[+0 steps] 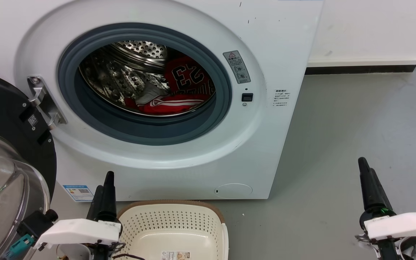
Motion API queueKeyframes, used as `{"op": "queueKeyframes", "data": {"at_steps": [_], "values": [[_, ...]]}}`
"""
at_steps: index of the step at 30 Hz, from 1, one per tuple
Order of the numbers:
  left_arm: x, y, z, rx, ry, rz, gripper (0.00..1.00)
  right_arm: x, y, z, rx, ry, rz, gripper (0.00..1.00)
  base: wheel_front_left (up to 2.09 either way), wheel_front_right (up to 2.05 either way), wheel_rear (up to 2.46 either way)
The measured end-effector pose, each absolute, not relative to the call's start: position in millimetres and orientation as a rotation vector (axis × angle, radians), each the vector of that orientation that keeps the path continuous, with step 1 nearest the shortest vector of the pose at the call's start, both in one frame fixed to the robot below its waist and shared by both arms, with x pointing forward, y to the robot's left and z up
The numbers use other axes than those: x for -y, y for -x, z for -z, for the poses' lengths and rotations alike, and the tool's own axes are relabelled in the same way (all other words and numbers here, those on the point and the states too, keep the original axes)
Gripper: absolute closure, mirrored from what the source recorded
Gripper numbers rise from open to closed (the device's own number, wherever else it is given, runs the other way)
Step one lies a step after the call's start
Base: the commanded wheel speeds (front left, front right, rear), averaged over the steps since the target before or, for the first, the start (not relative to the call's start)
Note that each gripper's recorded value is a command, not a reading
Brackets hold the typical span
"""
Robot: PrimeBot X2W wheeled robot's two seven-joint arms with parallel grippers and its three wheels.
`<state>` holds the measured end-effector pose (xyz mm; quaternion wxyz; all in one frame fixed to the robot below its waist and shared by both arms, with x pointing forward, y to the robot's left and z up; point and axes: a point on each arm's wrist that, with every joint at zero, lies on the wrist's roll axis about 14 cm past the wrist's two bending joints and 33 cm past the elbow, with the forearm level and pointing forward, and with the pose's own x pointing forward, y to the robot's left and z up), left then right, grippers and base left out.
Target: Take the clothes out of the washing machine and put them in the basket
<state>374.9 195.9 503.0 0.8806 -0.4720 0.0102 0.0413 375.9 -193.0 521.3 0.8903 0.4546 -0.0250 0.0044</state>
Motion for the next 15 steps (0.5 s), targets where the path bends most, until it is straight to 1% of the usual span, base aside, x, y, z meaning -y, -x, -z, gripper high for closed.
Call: {"op": "queueKeyframes", "data": {"at_steps": [15], "values": [[-192,-372,-508,0.001,0.733,-0.094,0.0,177,-374,-537,0.096,-0.632,-0.07,0.0,0.0,0.0,0.0]]}}
